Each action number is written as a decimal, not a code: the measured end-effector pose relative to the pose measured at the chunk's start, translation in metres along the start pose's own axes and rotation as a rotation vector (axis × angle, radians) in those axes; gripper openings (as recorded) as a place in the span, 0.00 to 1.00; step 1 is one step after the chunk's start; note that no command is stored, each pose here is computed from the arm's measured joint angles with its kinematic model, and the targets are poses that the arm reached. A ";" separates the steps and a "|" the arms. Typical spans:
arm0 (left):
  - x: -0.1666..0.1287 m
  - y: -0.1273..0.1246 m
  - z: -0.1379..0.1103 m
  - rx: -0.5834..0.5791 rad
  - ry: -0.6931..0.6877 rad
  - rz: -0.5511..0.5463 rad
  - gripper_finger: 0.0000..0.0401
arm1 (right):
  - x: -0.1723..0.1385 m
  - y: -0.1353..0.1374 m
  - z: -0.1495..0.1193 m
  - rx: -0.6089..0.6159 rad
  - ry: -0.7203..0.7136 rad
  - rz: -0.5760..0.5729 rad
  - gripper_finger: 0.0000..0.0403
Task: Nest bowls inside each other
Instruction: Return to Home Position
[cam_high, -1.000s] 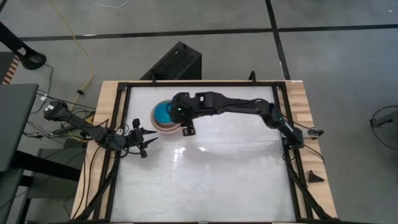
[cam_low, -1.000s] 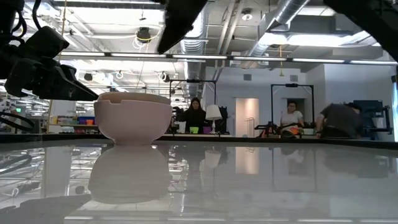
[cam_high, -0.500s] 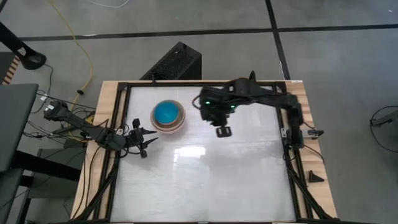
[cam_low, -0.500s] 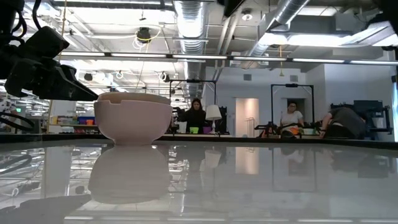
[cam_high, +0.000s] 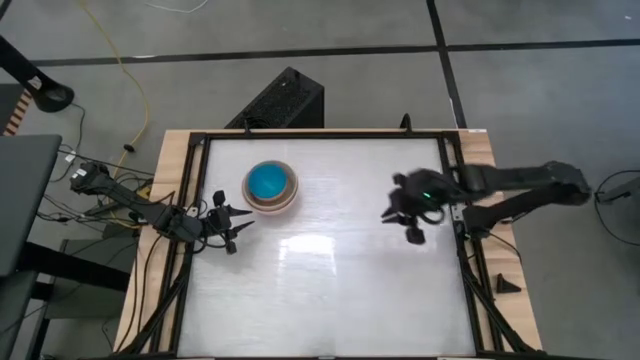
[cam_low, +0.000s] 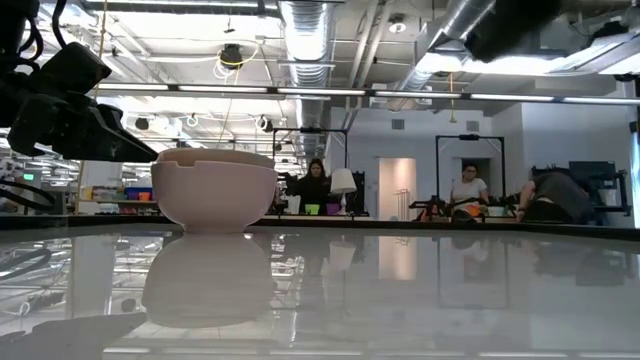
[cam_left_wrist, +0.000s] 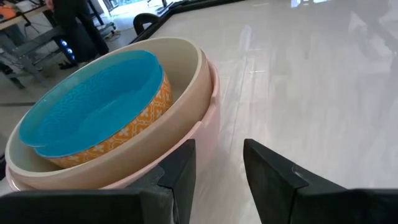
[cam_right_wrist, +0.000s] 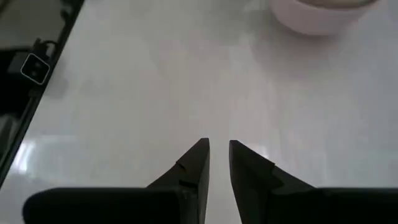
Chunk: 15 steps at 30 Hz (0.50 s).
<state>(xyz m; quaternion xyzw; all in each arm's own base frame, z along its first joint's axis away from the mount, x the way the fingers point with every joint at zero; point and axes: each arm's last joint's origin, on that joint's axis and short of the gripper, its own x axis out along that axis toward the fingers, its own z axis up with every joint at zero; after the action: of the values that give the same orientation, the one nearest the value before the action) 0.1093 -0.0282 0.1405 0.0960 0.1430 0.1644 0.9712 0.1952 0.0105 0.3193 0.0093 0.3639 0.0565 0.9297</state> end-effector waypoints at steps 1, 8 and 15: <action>0.000 0.000 0.000 0.000 0.000 0.000 0.31 | 0.002 0.001 -0.017 0.017 -0.038 0.002 0.23; 0.000 0.000 0.000 0.000 0.000 0.000 0.31 | 0.013 0.001 -0.114 0.141 -0.300 0.016 0.23; 0.000 0.000 0.000 0.000 0.000 0.000 0.31 | 0.016 -0.001 -0.160 0.160 -0.489 0.011 0.23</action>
<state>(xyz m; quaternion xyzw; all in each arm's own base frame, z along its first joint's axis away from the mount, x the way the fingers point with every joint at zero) 0.1094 -0.0283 0.1405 0.0960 0.1430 0.1642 0.9713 0.0981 0.0073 0.1909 0.0983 0.1314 0.0286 0.9860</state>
